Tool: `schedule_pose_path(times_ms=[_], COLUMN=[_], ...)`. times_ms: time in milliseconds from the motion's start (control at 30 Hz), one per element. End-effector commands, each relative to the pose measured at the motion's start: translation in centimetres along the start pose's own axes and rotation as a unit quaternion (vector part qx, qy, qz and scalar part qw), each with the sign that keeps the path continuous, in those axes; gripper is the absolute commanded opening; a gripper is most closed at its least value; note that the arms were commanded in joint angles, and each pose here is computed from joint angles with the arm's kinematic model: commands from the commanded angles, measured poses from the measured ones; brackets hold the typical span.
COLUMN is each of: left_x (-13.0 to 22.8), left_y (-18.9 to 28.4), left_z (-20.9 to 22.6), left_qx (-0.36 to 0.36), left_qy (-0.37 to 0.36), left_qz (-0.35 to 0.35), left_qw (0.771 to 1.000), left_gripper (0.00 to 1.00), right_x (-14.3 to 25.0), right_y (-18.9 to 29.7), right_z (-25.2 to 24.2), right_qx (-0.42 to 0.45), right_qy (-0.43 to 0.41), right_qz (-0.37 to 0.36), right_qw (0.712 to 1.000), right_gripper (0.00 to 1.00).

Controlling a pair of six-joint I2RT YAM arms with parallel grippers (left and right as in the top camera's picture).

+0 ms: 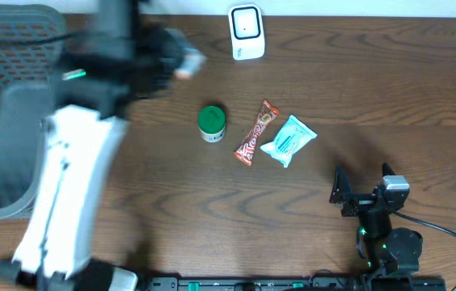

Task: Scan the item barcode
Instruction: 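Carry the tissue pack with the left gripper toward the scanner, then hold the tissue pack low in front of the scanner with left gripper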

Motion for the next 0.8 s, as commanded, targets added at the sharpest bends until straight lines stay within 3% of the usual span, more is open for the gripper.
schedule_pose_path(times_ms=[0, 333, 500, 767], left_x=[4.3, 14.2, 18.6, 22.5], left_y=[-6.5, -18.1, -20.0, -20.8], left_z=[-3.5, -5.6, -6.2, -6.9], left_qx=[-0.009, -0.028, 0.002, 0.041], left_qy=[-0.088, -0.158, -0.202, -0.255], left_qz=[0.053, 0.181, 0.256, 0.314], left_qw=[0.995, 0.97, 0.945, 0.913], left_gripper=[0.22, 0.22, 0.22, 0.22], right_x=[0.1, 0.2, 0.1, 0.1], right_y=[0.0, 0.0, 0.0, 0.0], right_z=[0.1, 0.1, 0.1, 0.1], right_qx=[-0.004, -0.004, -0.004, -0.004], right_qy=[0.005, 0.005, 0.005, 0.005], right_qz=[0.003, 0.003, 0.003, 0.003], right_qw=[1.0, 1.0, 1.0, 1.0], right_gripper=[0.99, 0.99, 0.99, 0.99])
Point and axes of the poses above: each gripper's point midway between its finger pads, its own y axis back along the fingers, its own z axis along the line the jaws close on, x = y × z, the point moved 7 cm from there along y, back along the fingers, and after that the axes turned 12 degrees about -y, right-handed, at the moved point
